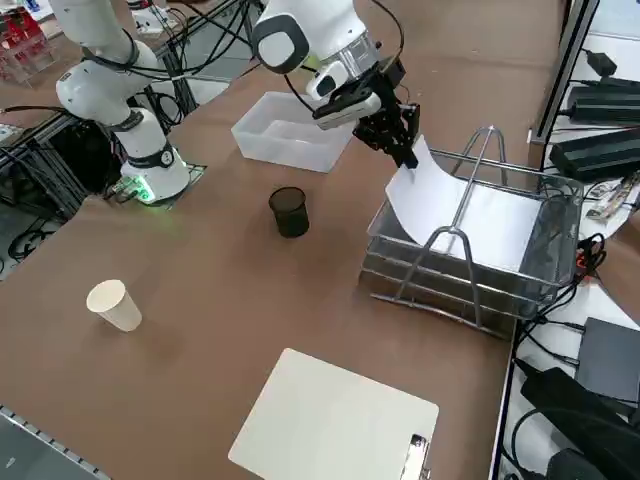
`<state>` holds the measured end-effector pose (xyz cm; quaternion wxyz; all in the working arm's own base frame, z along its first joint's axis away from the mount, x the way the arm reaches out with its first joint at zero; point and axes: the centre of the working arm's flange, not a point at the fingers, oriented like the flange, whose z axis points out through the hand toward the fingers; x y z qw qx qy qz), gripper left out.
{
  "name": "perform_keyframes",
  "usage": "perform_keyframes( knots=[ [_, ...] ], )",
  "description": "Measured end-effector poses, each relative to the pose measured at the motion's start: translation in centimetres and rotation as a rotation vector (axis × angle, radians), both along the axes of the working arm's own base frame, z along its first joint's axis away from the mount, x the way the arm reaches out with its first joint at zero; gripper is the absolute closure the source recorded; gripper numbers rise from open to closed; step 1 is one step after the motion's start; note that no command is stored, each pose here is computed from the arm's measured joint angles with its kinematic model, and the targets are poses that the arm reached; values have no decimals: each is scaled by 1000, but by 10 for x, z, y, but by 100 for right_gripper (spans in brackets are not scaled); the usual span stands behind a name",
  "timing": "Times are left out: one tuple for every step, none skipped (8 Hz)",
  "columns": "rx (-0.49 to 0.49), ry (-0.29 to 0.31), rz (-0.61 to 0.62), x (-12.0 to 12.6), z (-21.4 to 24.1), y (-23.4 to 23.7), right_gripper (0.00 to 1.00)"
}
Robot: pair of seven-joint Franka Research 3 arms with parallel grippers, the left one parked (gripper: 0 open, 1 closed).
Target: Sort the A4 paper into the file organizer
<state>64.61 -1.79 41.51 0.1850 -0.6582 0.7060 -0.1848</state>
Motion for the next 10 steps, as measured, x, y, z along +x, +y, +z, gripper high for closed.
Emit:
perform_keyframes(
  knots=[
    [-2,-6,4,0,-2,0,99],
    [-2,-14,6,1,-4,0,99],
    [-4,-21,9,2,-5,-1,99],
    [-7,-26,14,3,-7,-2,99],
    [-9,-26,17,3,-9,-3,99],
    [-11,-24,21,3,-11,-3,99],
    [-13,-20,24,3,-13,-3,99],
    [-13,-19,26,3,-15,-3,99],
    [-14,-18,27,2,-15,-3,99],
    [-14,-15,29,2,-17,-2,98]
  ],
)
